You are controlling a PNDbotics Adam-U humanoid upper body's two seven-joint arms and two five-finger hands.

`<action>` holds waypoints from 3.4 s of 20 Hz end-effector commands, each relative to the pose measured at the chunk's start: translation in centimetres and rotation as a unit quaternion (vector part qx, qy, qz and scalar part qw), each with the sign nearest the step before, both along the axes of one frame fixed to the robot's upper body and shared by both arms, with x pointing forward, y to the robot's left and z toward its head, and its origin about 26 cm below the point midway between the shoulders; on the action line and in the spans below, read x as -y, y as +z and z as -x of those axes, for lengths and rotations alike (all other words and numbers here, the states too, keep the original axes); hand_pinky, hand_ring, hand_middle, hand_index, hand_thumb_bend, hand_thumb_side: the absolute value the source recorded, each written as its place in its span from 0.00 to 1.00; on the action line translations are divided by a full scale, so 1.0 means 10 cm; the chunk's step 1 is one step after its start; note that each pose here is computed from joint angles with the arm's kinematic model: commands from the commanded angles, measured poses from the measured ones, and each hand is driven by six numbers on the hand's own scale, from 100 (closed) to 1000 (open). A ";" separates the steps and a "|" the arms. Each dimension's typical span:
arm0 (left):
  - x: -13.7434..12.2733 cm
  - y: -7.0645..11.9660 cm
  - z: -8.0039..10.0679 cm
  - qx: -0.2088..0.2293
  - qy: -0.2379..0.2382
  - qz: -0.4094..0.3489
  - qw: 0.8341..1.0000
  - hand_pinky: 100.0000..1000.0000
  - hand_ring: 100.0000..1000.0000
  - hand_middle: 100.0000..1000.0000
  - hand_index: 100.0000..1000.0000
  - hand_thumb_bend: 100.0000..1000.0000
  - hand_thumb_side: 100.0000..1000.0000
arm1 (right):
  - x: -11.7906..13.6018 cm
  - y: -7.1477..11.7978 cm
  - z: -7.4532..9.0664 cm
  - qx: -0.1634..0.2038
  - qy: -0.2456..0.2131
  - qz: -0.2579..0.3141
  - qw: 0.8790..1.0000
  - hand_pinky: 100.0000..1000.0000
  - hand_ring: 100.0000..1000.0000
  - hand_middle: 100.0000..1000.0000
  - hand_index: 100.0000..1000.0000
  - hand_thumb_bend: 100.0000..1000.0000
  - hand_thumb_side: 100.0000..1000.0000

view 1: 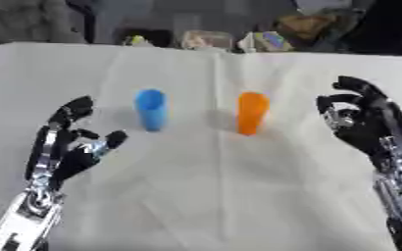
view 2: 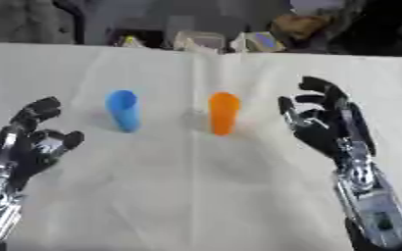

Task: Pour the contents of one cup into another cup.

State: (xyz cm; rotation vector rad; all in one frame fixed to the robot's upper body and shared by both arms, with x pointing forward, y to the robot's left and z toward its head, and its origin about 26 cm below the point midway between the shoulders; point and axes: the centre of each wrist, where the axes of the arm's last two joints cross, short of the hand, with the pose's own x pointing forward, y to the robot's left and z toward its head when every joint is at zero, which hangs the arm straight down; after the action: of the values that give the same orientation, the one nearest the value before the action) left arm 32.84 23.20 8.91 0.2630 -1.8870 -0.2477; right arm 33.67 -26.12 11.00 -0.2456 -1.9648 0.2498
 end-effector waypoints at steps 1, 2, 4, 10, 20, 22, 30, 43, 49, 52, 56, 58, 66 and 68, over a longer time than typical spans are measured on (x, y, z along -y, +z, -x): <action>-0.02 0.11 -0.02 0.018 0.001 -0.008 1.000 0.49 0.83 0.75 0.83 1.00 0.40 | 0.01 0.10 0.00 0.017 0.005 0.003 1.000 0.49 0.70 0.73 0.81 0.28 0.21; -0.02 0.11 -0.02 0.018 0.002 -0.009 1.000 0.49 0.83 0.75 0.83 1.00 0.40 | 0.01 0.10 0.00 0.017 0.005 0.003 1.000 0.49 0.70 0.73 0.81 0.28 0.21; -0.02 0.11 -0.02 0.018 0.001 -0.010 1.000 0.49 0.83 0.76 0.83 1.00 0.40 | 0.01 0.10 0.00 0.017 0.005 0.003 1.000 0.49 0.70 0.73 0.81 0.28 0.21; -0.03 0.14 -0.06 0.016 0.000 -0.028 0.999 0.48 0.82 0.76 0.84 1.00 0.37 | 0.00 0.10 0.00 0.016 0.006 0.004 1.000 0.49 0.70 0.72 0.81 0.28 0.22; 0.07 0.04 -0.38 0.011 0.027 -0.072 0.997 0.46 0.80 0.75 0.85 1.00 0.33 | -0.01 0.08 0.00 0.014 0.009 0.002 1.000 0.49 0.70 0.72 0.81 0.28 0.22; 0.12 0.01 -0.45 0.017 0.031 -0.072 0.997 0.46 0.80 0.75 0.86 1.00 0.33 | -0.02 0.08 0.00 0.014 0.010 0.002 1.000 0.49 0.70 0.72 0.81 0.27 0.22; 0.26 -0.15 -0.71 0.015 0.045 -0.073 0.996 0.45 0.79 0.75 0.85 1.00 0.33 | -0.04 0.08 0.00 0.013 0.014 0.000 1.000 0.49 0.70 0.73 0.81 0.28 0.22; 0.34 -0.26 -0.92 0.010 0.061 -0.059 0.996 0.43 0.78 0.74 0.85 1.00 0.33 | -0.08 0.08 -0.01 0.012 0.023 -0.003 1.000 0.49 0.70 0.72 0.81 0.27 0.23; 0.36 -0.17 -0.99 0.022 0.064 -0.056 0.996 0.42 0.77 0.73 0.85 1.00 0.33 | -0.11 0.08 -0.01 0.013 0.027 -0.004 1.000 0.49 0.70 0.72 0.81 0.27 0.23; 0.38 -0.13 -1.02 0.025 0.060 -0.056 0.996 0.41 0.77 0.72 0.85 1.00 0.32 | -0.11 0.08 -0.01 0.013 0.028 -0.005 1.000 0.49 0.70 0.72 0.81 0.27 0.23; 0.41 -0.10 -1.04 0.026 0.055 -0.058 0.996 0.41 0.76 0.71 0.85 1.00 0.32 | -0.13 0.09 -0.02 0.013 0.031 -0.006 0.999 0.49 0.70 0.72 0.81 0.27 0.24; 0.41 -0.11 -1.05 0.023 0.052 -0.058 0.997 0.40 0.75 0.70 0.85 1.00 0.32 | -0.13 0.09 -0.02 0.014 0.031 -0.006 0.999 0.49 0.70 0.72 0.81 0.26 0.24; 0.42 -0.18 -1.05 0.006 0.045 -0.043 0.998 0.34 0.70 0.65 0.83 1.00 0.26 | -0.13 0.09 -0.02 0.014 0.030 -0.006 0.999 0.49 0.70 0.72 0.81 0.26 0.25; 0.42 -0.18 -1.05 0.007 0.045 -0.035 0.998 0.32 0.67 0.62 0.82 1.00 0.25 | -0.13 0.09 -0.02 0.014 0.031 -0.007 0.999 0.49 0.70 0.72 0.81 0.26 0.25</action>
State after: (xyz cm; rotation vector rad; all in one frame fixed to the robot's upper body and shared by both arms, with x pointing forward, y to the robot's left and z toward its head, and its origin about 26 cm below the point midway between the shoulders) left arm 42.99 19.25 6.11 0.4105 -1.8476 -0.2701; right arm 33.77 -24.73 10.89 -0.1827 -1.9713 0.2703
